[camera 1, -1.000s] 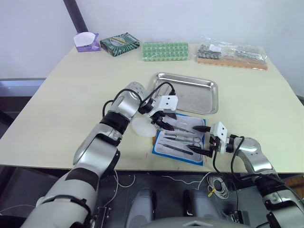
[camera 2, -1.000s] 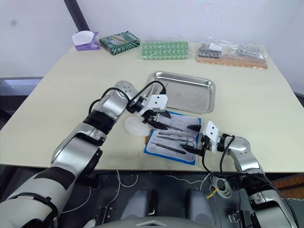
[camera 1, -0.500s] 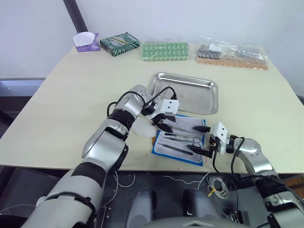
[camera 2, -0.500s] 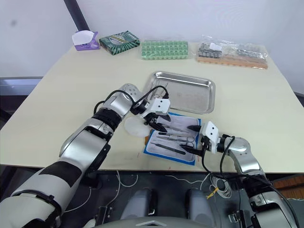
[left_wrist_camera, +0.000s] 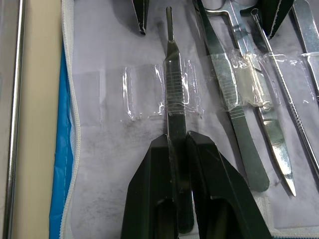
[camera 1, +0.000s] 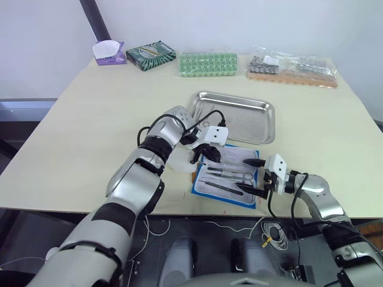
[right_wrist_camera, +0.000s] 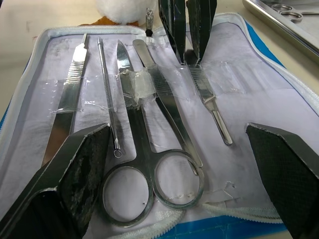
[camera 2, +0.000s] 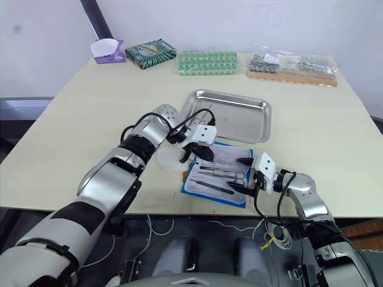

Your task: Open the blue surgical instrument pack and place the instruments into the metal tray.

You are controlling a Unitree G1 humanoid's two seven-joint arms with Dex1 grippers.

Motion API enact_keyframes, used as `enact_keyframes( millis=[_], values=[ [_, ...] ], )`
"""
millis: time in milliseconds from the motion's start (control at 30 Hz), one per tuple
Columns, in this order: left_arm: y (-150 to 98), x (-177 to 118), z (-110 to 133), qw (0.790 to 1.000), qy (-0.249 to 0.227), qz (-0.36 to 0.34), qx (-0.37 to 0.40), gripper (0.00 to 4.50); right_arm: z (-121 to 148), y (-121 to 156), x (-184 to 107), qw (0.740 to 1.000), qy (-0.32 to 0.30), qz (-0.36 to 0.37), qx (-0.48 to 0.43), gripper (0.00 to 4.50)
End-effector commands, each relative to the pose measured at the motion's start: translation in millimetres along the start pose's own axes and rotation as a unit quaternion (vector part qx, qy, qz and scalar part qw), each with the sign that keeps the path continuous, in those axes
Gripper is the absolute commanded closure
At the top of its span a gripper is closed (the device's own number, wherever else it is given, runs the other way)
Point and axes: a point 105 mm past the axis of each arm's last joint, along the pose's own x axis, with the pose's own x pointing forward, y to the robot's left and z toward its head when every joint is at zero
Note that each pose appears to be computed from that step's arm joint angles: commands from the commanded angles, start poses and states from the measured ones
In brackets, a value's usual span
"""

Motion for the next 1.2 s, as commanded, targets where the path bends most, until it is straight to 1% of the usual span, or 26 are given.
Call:
enact_keyframes(
  millis=[33, 200, 300, 333, 367, 433, 533, 833, 1200],
  values=[
    [4.6, -5.6, 4.7, 0.999, 0.012, 0.017, 0.033, 4.44, -57.3, 14.7, -10.1, 0.992, 0.108, -0.001, 0.063, 0.00],
    [8.8, -7.6, 7.2, 0.998, 0.014, 0.037, 0.048, 4.44, -57.4, 14.8, -8.6, 0.992, 0.108, 0.000, 0.063, 0.00],
    [7.0, -9.4, 9.3, 0.999, 0.018, 0.024, 0.035, 4.44, -57.7, 14.9, -8.3, 0.992, 0.109, 0.000, 0.064, 0.00],
    [6.6, -10.5, 9.7, 0.999, 0.025, 0.021, 0.035, 4.44, -57.9, 15.1, -8.4, 0.992, 0.109, 0.000, 0.064, 0.00],
    [7.7, -12.5, 6.5, 0.997, 0.059, 0.025, 0.053, 4.44, -58.1, 15.3, -8.5, 0.992, 0.110, 0.000, 0.064, 0.00],
    [8.3, -14.5, 9.3, 0.995, 0.072, 0.026, 0.056, 4.44, -58.6, 15.3, -8.3, 0.992, 0.112, -0.001, 0.065, 0.00],
    [8.2, -16.6, 19.7, 0.996, 0.065, 0.020, 0.051, 4.44, -59.4, 15.0, -7.6, 0.991, 0.115, -0.002, 0.065, 0.00],
    [5.5, -23.8, 34.6, 0.995, 0.085, 0.017, 0.055, 4.44, -64.4, 15.9, -6.8, 0.988, 0.138, 0.001, 0.063, 0.00],
    [6.2, -26.3, 34.7, 0.990, 0.119, 0.031, 0.064, 4.44, -70.3, 17.6, -4.8, 0.985, 0.158, 0.005, 0.064, 0.00]
  ],
)
